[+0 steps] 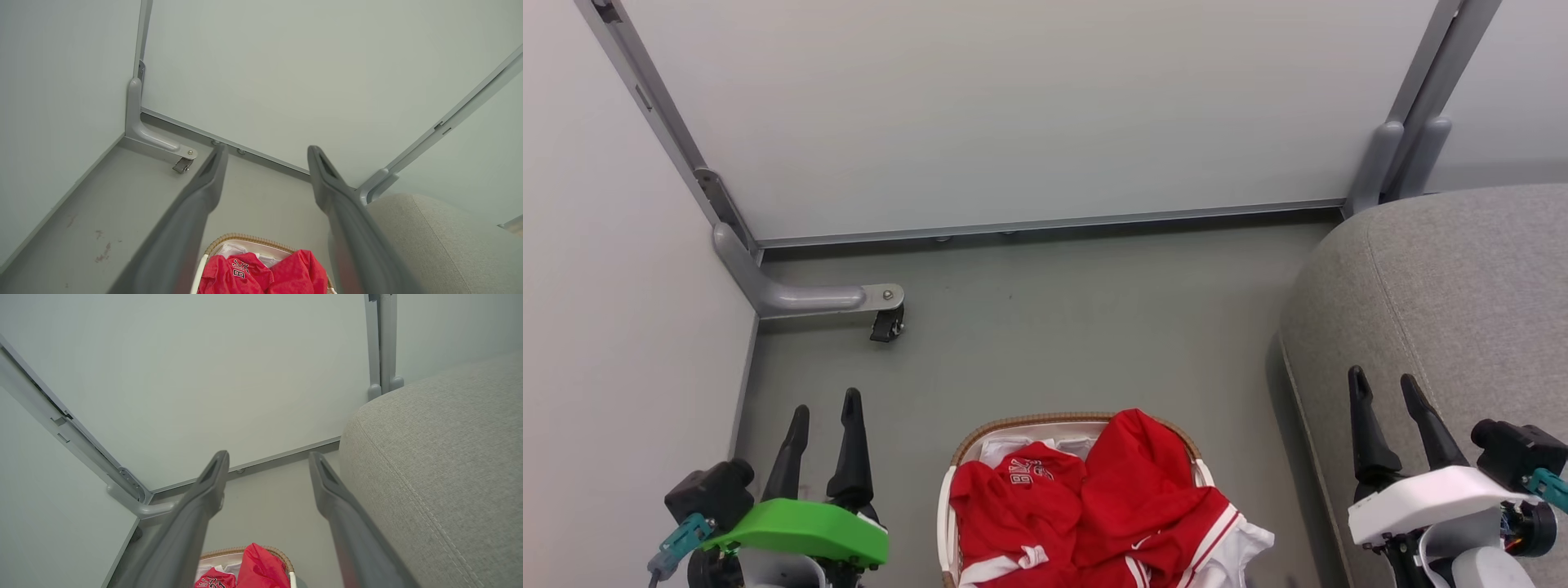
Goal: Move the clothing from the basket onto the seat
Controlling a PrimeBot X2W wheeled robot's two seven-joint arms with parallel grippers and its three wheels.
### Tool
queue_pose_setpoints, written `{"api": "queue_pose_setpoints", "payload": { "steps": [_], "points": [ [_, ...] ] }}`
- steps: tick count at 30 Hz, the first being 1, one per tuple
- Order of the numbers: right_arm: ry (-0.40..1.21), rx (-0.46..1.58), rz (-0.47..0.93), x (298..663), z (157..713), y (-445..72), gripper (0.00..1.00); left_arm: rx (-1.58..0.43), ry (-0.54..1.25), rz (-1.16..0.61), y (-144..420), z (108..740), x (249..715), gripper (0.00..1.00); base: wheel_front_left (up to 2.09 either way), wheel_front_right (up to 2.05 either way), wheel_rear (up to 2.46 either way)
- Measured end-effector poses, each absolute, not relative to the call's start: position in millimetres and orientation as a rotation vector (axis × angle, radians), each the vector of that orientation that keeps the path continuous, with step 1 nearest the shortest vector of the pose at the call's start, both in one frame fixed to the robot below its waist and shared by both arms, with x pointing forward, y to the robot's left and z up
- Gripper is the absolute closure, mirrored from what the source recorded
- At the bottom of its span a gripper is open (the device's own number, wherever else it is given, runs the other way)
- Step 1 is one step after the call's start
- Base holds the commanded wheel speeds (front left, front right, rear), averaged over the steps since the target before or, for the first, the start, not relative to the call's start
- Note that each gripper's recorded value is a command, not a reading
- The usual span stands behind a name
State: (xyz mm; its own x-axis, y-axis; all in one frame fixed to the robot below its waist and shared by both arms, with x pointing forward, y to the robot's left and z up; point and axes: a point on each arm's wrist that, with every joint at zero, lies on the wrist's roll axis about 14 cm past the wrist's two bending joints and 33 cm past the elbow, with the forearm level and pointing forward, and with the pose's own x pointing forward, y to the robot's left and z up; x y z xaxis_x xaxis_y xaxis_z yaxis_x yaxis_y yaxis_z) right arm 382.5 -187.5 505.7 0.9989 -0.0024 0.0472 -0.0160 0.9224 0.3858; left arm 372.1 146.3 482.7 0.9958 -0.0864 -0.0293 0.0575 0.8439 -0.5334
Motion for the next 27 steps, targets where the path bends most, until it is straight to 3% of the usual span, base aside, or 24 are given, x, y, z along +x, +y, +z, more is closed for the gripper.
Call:
{"api": "queue_pose_setpoints", "payload": {
  "steps": [27],
  "points": [
    [-0.055, 0.17, 0.056, 381.6, 502.5, -177.6, 0.0, -0.379, 0.065, -0.104, 141.6, 469.6, 365.8, 0.0, 0.0, 0.0, 0.0]
  ]
}}
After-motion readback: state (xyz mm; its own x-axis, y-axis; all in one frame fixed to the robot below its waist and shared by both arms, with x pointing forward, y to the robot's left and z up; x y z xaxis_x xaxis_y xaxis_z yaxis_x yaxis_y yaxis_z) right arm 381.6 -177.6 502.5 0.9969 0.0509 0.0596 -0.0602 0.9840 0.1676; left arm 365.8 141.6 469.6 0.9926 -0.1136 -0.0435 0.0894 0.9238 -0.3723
